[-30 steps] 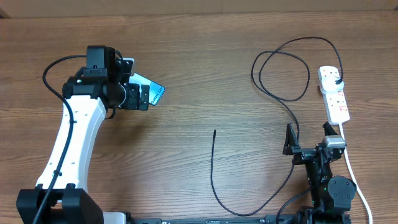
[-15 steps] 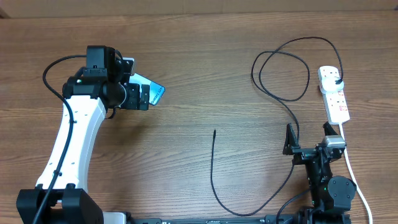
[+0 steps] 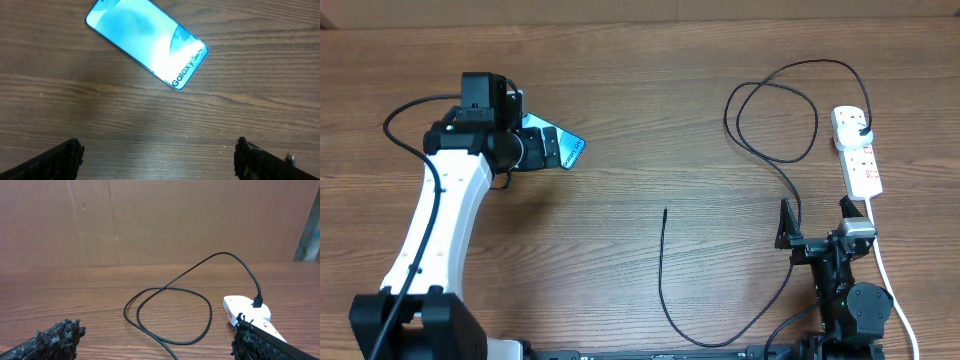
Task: Plug charger to phone and switch on socket
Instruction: 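Lower the left gripper and align it over the phone's bottom edge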
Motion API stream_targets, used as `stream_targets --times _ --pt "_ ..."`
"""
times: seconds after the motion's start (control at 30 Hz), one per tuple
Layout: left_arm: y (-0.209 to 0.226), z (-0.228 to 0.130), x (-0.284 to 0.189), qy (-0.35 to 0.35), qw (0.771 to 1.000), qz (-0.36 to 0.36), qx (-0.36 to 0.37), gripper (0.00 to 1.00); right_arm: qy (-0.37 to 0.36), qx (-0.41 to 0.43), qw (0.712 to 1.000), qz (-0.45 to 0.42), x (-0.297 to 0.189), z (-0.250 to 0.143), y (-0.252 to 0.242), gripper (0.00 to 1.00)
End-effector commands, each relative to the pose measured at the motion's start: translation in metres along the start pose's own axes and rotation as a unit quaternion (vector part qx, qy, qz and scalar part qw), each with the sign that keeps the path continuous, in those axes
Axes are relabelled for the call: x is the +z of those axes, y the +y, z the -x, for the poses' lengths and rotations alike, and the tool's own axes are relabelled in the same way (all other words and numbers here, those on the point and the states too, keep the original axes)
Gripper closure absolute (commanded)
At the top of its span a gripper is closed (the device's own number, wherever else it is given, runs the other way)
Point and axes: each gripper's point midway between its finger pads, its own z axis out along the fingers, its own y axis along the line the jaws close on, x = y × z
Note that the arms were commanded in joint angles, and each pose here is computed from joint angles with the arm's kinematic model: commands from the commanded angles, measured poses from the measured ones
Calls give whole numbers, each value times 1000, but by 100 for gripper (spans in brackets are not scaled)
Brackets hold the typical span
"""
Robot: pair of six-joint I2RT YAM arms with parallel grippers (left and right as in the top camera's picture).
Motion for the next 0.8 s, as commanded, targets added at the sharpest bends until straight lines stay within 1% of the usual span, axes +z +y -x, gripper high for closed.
stream_targets --times 0.0,0.1,0.17,0.3,0.47,0.57,0.67,0.77 --pt "-9 1 11 12 998 3 -63 0 -4 1 1000 -3 0 -1 -1 0" --pt "-16 2 23 26 995 3 -91 0 -4 1 1000 -3 0 -1 -1 0" --pt "-22 9 26 26 994 1 -108 0 -4 1 1000 -3 0 -1 -1 0" --pt "-35 36 26 19 989 -7 -149 0 -4 1 1000 -3 0 -1 -1 0" --pt "-44 62 26 37 983 -7 -182 0 -4 1 1000 -3 0 -1 -1 0" --pt "-45 68 32 54 979 2 -195 0 -4 1 1000 -3 0 -1 -1 0" --pt "-49 65 41 70 977 -6 -200 0 -4 1 1000 -3 0 -1 -1 0" --pt "-50 65 43 72 977 -6 -200 0 -4 1 1000 -3 0 -1 -1 0"
